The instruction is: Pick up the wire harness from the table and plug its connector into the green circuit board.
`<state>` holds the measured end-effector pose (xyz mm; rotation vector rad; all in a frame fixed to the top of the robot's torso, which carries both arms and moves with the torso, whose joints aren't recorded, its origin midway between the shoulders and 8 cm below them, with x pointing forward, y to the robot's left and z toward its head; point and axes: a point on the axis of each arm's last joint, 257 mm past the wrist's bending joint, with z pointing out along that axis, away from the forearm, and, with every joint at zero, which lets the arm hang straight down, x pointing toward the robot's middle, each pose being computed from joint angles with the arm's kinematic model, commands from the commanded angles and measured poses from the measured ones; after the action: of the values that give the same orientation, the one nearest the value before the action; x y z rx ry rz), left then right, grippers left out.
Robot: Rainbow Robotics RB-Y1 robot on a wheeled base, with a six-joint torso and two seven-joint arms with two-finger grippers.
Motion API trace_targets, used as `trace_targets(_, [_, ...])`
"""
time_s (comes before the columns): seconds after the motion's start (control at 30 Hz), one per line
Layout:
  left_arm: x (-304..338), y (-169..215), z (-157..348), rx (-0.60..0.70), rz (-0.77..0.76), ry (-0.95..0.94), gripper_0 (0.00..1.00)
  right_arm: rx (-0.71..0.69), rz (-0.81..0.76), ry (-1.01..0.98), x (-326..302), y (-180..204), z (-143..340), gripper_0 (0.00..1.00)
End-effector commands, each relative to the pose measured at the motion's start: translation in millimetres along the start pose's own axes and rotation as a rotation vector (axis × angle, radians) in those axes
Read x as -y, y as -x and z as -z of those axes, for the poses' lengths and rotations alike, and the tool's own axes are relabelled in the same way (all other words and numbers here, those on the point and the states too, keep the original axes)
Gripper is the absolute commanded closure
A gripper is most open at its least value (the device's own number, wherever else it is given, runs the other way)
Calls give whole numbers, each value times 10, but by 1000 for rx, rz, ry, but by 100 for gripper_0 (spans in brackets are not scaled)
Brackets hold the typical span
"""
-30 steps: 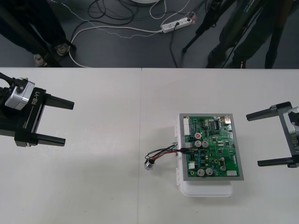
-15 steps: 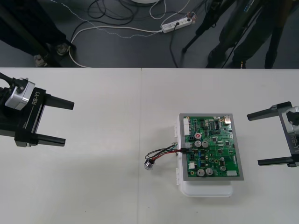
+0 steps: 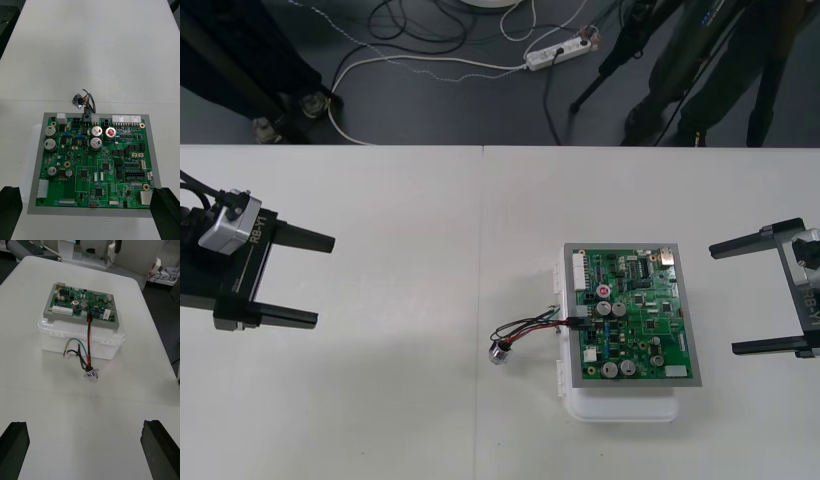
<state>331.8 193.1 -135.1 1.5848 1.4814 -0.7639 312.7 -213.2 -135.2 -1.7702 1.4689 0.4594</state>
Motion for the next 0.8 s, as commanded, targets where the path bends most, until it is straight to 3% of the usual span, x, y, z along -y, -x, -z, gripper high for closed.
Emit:
trace_targets(0.03, [221, -160, 15, -22, 64, -35, 12, -28, -13, -15, 5, -1, 80, 0])
trace_targets(0.8, [428, -264, -17, 0, 117, -57, 12, -28, -13, -15, 5, -1, 80, 0])
